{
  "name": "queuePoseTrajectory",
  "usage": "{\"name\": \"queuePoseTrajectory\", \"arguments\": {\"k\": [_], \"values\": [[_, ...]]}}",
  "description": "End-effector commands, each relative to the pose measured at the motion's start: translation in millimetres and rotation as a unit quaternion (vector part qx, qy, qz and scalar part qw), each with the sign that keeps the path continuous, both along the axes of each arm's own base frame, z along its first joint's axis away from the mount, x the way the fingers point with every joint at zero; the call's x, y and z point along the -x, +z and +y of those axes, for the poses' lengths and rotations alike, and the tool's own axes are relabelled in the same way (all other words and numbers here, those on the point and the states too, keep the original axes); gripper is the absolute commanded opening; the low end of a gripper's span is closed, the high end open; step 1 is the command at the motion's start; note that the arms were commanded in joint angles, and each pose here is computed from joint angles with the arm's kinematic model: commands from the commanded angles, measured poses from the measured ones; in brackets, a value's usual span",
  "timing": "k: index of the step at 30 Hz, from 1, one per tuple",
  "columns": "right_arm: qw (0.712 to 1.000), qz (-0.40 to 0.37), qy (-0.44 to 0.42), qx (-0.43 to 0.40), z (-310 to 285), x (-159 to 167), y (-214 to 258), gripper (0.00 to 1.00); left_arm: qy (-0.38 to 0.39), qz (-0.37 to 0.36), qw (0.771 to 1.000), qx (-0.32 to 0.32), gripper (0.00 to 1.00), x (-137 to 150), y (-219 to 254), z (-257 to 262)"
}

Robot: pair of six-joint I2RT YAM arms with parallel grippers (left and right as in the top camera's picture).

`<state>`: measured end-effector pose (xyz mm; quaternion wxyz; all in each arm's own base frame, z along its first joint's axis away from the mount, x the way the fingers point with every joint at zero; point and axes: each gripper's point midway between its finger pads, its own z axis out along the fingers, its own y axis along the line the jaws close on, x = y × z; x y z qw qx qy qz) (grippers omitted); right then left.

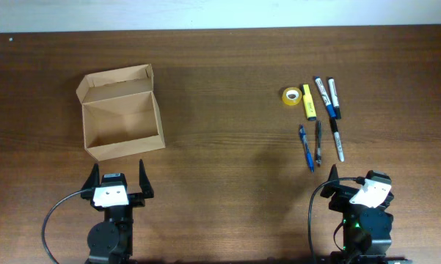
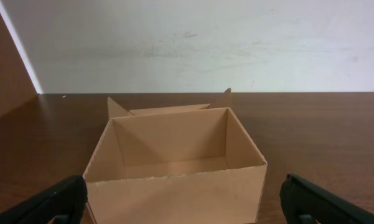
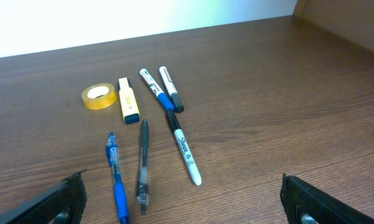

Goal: Pack container

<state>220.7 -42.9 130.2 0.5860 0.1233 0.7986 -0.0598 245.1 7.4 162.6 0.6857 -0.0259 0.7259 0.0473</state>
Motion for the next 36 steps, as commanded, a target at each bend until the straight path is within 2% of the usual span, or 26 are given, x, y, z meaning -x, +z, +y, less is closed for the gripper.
{"name": "queuePoseTrajectory", "arguments": {"k": [1,24,33,36], "values": [[1.000,-0.002,-0.001,0.002,-0.9,0.1,-0.9,0.99,0.006,0.000,1.000,-0.006,1.00,0.6,-0.1,2.3],[1.000,-0.002,-0.001,0.002,-0.9,0.1,-0.9,1.00,0.002,0.000,1.000,-0.006,1.00,0.5,-0.1,0.9],[1.000,-0.002,-0.001,0.002,-0.9,0.1,-0.9,0.99,-0.096,-0.012,0.995,0.001,1.00,-0.1,5.6,-32.9],[1.000,-0.002,-0.001,0.002,-0.9,0.1,-0.9,0.99,-0.129,-0.029,0.990,0.043,1.00,1.4,15.1,-44.7]]}}
